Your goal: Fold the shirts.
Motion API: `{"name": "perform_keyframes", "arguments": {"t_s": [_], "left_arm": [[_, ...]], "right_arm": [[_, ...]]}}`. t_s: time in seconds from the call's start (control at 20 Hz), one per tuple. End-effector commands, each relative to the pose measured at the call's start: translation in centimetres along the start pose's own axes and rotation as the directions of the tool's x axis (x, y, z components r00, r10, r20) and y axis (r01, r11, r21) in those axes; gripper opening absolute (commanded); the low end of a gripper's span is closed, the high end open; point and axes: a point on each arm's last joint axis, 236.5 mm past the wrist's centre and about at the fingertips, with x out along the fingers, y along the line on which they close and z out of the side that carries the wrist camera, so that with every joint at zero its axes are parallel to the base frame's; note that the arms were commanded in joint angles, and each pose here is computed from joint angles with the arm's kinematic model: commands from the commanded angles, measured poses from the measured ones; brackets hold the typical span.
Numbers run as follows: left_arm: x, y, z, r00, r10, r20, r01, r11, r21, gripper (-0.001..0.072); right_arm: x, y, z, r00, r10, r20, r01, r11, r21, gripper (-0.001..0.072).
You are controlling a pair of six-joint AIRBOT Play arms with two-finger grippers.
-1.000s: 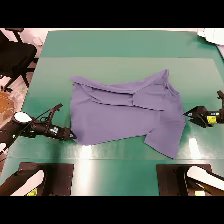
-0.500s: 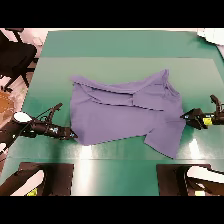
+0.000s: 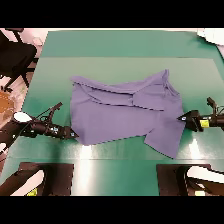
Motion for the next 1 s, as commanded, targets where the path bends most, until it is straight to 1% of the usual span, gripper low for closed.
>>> {"name": "perform_keyframes", "arguments": {"t_s": [0.0, 0.05, 0.15, 0.2, 0.25, 0.3, 0.35, 0.5, 0.6, 0.7, 0.75, 0.8, 0.95], "left_arm": [[0.0, -0.4, 0.3, 1.000, -0.015, 0.011, 0.015, 1.000, -0.006, 0.0024], [0.0, -0.4, 0.3, 1.000, -0.018, 0.013, 0.019, 1.000, -0.008, 0.0024], [0.0, -0.5, 0.4, 1.000, -0.023, 0.016, 0.023, 1.000, -0.010, 0.0024], [0.0, -0.6, 0.4, 1.000, -0.025, 0.017, 0.025, 1.000, -0.011, 0.0024], [0.0, -0.7, 0.3, 0.999, -0.030, 0.014, 0.030, 0.999, -0.010, 0.0023], [0.0, -1.1, 0.3, 0.999, -0.046, 0.013, 0.046, 0.999, 0.002, 0.0023], [-0.1, -1.7, 0.4, 0.997, -0.073, 0.015, 0.073, 0.997, 0.011, 0.0022], [-0.9, -4.6, 1.8, 0.982, -0.180, 0.059, 0.177, 0.983, 0.045, 0.0020], [-2.6, -7.4, 3.3, 0.966, -0.248, 0.073, 0.238, 0.963, 0.124, 0.0019], [-5.1, -9.8, 5.7, 0.956, -0.270, 0.112, 0.242, 0.946, 0.218, 0.0018], [-6.8, -11.3, 7.4, 0.950, -0.274, 0.148, 0.226, 0.933, 0.278, 0.0018], [-8.5, -12.9, 9.0, 0.941, -0.281, 0.187, 0.206, 0.918, 0.339, 0.0018], [-14.7, -18.6, 12.7, 0.904, -0.307, 0.298, 0.116, 0.846, 0.521, 0.0018]], "right_arm": [[1.2, -1.3, -0.1, 0.999, -0.026, 0.025, 0.025, 0.999, 0.026, 0.0597], [1.2, -1.2, 0.0, 0.999, -0.021, 0.030, 0.021, 1.000, 0.018, 0.0554], [0.9, -1.2, 0.4, 0.999, -0.026, 0.042, 0.026, 1.000, 0.010, 0.0533], [0.7, -1.0, 0.7, 0.999, -0.026, 0.047, 0.026, 1.000, 0.004, 0.0373], [0.4, -0.8, 1.0, 0.998, -0.025, 0.052, 0.025, 1.000, -0.004, 0.0164], [0.1, -0.5, 1.2, 0.998, -0.020, 0.052, 0.021, 1.000, -0.013, 0.0038], [-0.3, 0.1, 1.3, 0.999, -0.002, 0.047, 0.003, 1.000, -0.022, 0.0016], [-2.0, 4.1, 2.0, 0.991, 0.122, 0.058, -0.118, 0.991, -0.071, 0.0015], [-4.3, 7.5, 3.1, 0.973, 0.189, 0.133, -0.170, 0.975, -0.144, 0.0014], [-7.8, 11.9, 3.9, 0.939, 0.265, 0.220, -0.207, 0.945, -0.253, 0.0014], [-9.6, 14.4, 4.0, 0.913, 0.316, 0.259, -0.232, 0.923, -0.308, 0.0014], [-11.7, 17.3, 4.1, 0.869, 0.388, 0.308, -0.267, 0.891, -0.368, 0.0015], [-17.7, 24.8, 2.9, 0.712, 0.577, 0.400, -0.333, 0.779, -0.530, 0.0014]]}}
